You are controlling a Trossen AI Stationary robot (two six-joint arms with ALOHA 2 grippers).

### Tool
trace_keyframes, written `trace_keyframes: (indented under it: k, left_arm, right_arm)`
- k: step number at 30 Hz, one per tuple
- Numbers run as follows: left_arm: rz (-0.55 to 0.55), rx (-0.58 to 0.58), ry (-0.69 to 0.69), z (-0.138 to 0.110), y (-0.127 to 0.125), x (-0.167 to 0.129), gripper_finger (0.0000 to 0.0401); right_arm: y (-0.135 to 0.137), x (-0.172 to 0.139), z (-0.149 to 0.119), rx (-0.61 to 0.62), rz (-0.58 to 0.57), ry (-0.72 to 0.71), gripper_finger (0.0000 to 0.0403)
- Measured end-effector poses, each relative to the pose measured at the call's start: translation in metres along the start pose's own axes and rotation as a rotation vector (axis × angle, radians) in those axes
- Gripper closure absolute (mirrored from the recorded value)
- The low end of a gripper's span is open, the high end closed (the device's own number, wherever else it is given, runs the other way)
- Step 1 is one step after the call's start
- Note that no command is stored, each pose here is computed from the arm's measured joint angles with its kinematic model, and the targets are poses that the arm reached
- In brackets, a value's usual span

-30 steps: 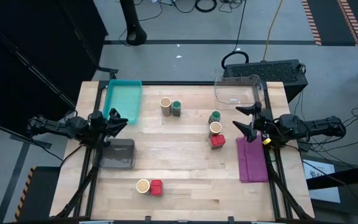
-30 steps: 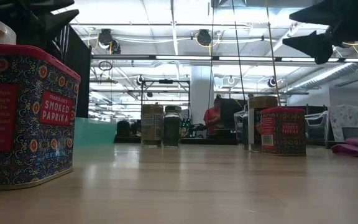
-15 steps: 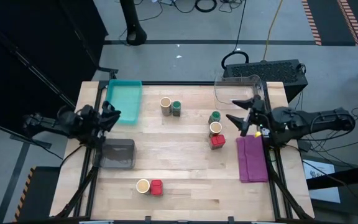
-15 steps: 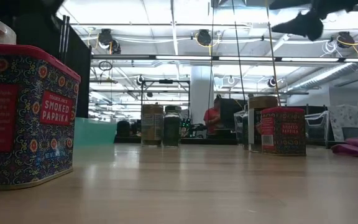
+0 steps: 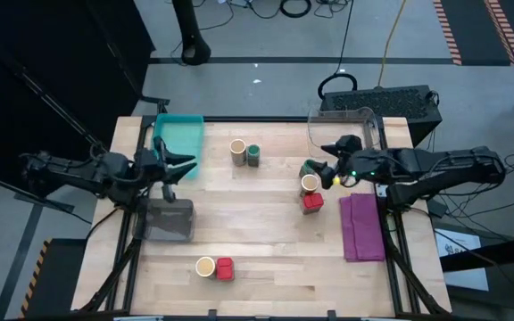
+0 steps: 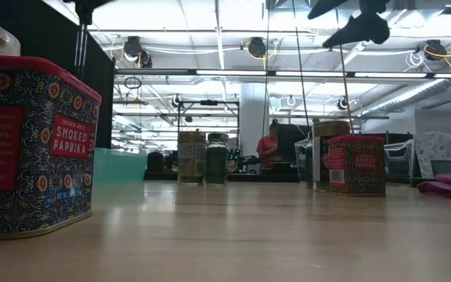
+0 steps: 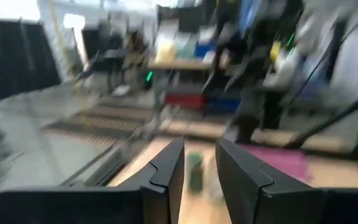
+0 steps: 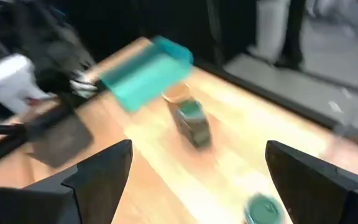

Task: Sort spices by type
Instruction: Put the right green seasoning bottle into the transparent bin

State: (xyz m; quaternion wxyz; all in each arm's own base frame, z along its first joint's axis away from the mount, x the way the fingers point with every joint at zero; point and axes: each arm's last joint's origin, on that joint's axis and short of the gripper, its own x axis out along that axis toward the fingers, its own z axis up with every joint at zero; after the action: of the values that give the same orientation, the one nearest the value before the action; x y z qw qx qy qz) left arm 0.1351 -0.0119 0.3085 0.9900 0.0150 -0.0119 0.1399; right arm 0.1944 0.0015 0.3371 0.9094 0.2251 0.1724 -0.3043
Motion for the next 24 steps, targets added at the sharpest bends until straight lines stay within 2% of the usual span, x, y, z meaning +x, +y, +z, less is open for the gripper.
trace_keyframes:
  k: [4,10,13,19,24]
  left_arm:
    - [0.025,0.062,0.115,0.001,0.0,0.003,0.0304]
    - [0.097,0.127,0.133,0.003,0.007,0.005,0.0304]
    - [0.173,0.172,0.14,0.003,0.012,0.006,0.0304]
    - [0.329,0.224,0.154,0.004,0.022,0.007,0.0304]
    - [0.382,0.238,0.159,0.004,0.027,0.008,0.0304]
  right_arm:
    - [0.002,0.002,0.009,0.042,-0.129,0.135,0.0051]
    - [0.001,0.002,0.011,0.208,-0.276,0.406,0.0051]
    - [-0.003,0.002,0.009,0.236,-0.323,0.495,0.0051]
    - [-0.004,0.005,0.012,0.109,-0.266,0.517,0.0051]
    - [0.002,0.009,0.016,0.136,-0.194,0.479,0.0051]
